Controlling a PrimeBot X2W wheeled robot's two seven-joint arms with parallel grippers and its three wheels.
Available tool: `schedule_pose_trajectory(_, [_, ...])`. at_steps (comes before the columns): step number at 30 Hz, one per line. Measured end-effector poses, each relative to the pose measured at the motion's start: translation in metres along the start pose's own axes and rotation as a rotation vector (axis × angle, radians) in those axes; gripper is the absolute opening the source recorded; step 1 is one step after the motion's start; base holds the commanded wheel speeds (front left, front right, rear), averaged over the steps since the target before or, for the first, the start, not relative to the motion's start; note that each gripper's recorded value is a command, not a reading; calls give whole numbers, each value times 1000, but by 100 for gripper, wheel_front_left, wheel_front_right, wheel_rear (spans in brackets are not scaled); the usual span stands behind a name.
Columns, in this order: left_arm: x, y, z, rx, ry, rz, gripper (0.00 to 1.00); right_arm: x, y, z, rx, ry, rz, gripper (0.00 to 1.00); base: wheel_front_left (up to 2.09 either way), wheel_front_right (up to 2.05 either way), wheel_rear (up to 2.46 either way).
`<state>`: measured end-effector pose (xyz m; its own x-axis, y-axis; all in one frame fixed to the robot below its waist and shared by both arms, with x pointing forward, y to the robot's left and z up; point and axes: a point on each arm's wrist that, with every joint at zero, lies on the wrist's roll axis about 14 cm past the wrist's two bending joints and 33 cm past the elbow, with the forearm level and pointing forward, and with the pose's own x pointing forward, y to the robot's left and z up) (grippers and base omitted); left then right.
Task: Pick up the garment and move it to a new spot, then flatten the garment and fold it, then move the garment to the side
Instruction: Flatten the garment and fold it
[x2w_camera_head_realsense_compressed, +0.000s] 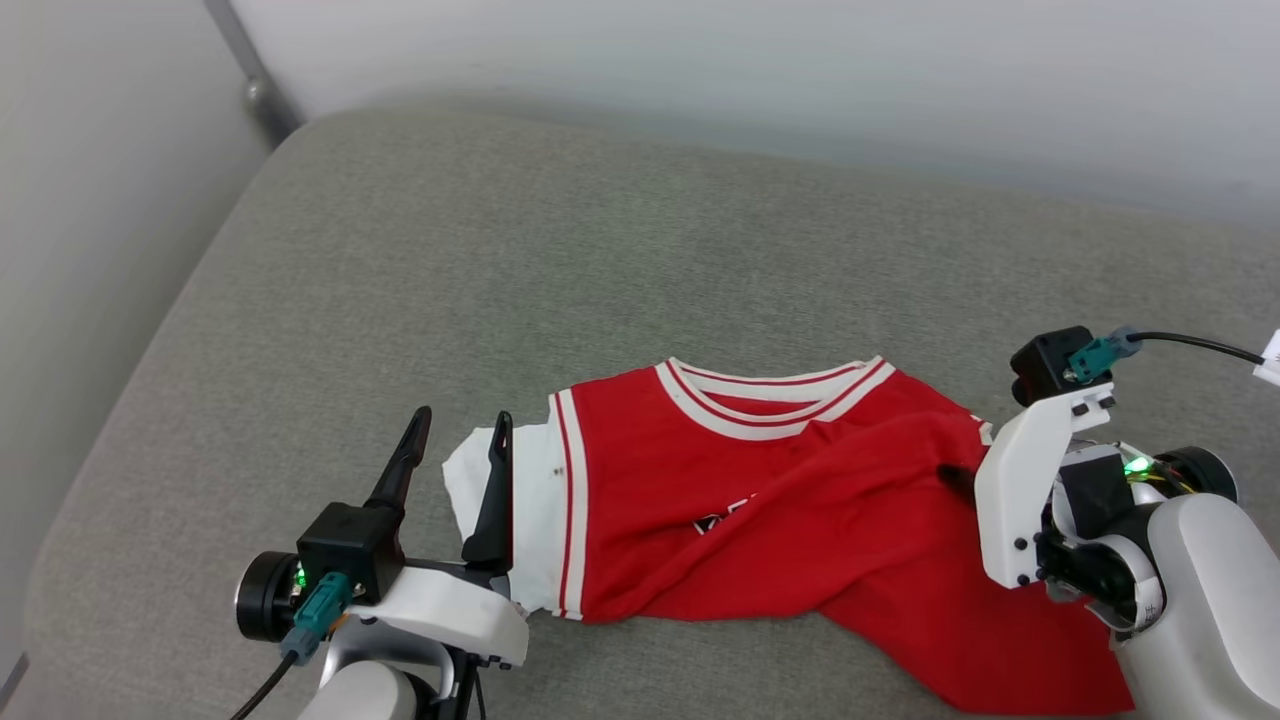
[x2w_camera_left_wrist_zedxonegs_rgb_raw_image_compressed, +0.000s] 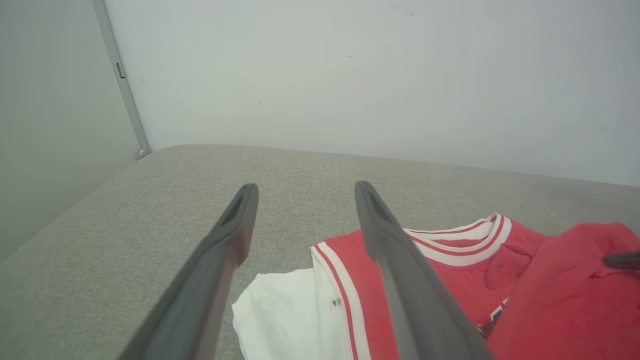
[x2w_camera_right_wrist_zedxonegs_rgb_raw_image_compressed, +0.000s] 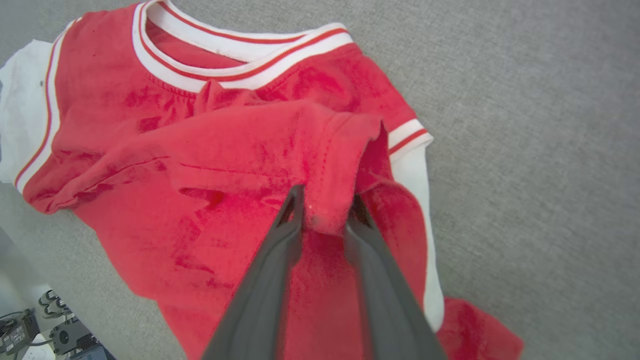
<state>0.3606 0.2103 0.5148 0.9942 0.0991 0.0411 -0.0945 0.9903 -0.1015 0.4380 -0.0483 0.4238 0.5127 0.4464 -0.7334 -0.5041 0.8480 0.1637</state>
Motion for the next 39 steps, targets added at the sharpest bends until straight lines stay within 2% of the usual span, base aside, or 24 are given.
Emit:
schedule_pose_trajectory(8, [11, -12, -4, 17, 0, -52, 100, -35, -5, 12, -49, -130, -27, 0, 0, 0, 0])
schedule_pose_trajectory(12, [15, -23, -6, 26, 2, -96, 100, -66, -14, -9, -11, -180, -74, 0, 0, 0, 0])
schedule_pose_trajectory(17, [18, -39, -8, 30, 5, -150, 100, -103, -30, -82, 168, -123, -182, 0, 0, 0, 0])
schedule_pose_trajectory(23, [22, -55, -5, 35, 5, -204, 100, -117, -14, -183, 435, 28, -229, 0, 0, 0, 0])
schedule_pose_trajectory(24, [23, -56, -5, 35, 5, -209, 100, -115, -8, -196, 463, 52, -222, 22, 0, 0, 0])
schedule_pose_trajectory(25, [23, -57, -4, 36, 4, -211, 100, -112, -2, -204, 492, 62, -209, 73, 0, 0, 0])
schedule_pose_trajectory(26, [22, -57, -4, 37, 4, -214, 100, -109, 4, -208, 517, 59, -193, 100, 0, 0, 0])
schedule_pose_trajectory(30, [17, -56, -4, 33, 11, -207, 100, -115, -12, -187, 529, -134, -248, 100, 0, 0, 0])
schedule_pose_trajectory(35, [10, -49, -1, 29, 6, -183, 100, -149, -58, -128, 484, -478, -385, 100, 0, 0, 0])
schedule_pose_trajectory(39, [8, -46, 3, 26, -4, -171, 100, -157, -80, -94, 442, -574, -424, 100, 0, 0, 0])
